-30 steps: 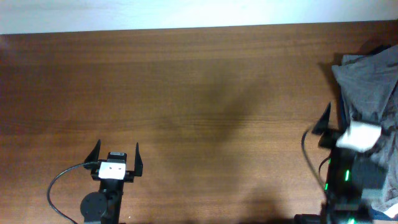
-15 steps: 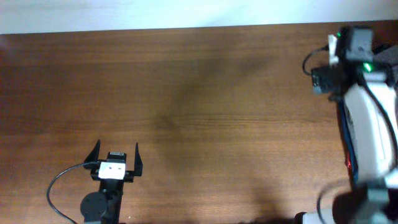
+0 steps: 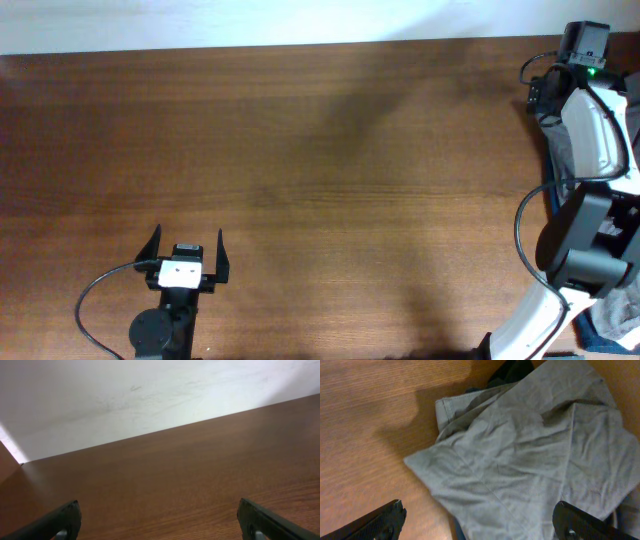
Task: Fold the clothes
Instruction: 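Reach the right gripper to the grey garment pile at the right edge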
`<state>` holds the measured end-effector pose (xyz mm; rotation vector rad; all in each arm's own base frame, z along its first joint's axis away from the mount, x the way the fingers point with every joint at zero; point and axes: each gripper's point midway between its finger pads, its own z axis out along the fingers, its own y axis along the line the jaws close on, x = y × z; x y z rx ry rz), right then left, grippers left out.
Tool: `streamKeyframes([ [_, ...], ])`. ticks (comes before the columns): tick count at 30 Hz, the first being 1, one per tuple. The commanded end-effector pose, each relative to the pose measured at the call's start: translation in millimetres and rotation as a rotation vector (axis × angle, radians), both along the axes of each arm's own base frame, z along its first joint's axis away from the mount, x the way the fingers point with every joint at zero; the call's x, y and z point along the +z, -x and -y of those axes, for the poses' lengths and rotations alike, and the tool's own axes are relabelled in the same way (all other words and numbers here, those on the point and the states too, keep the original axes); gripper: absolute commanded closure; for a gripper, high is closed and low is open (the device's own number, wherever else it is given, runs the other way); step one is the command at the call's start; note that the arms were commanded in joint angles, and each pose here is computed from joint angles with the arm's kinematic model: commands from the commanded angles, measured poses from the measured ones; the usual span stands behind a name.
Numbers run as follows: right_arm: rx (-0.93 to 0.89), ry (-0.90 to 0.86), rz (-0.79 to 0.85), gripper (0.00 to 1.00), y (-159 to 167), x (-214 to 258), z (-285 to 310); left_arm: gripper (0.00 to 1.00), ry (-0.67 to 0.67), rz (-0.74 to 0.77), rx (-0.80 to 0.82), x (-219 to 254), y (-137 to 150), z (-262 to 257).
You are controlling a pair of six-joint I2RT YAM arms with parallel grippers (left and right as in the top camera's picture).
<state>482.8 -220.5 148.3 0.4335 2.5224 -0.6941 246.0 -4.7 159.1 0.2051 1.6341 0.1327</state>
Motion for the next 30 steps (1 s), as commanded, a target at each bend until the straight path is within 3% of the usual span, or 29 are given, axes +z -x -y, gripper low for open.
streamKeyframes([
  [1,-0.021,0.003,-0.015,0.01,-8,-19,6,0.00,0.005,0.000,0.003,-1,0,0],
  [10,0.106,0.028,-0.136,0.01,-15,-56,5,0.01,0.005,0.000,0.003,-1,0,0],
  [26,0.078,0.044,-0.240,0.00,-8,-107,16,0.01,0.005,0.000,0.003,-1,0,0],
  [30,0.074,0.043,-0.235,0.13,-9,-108,17,0.00,0.005,0.000,0.003,-1,0,0],
])
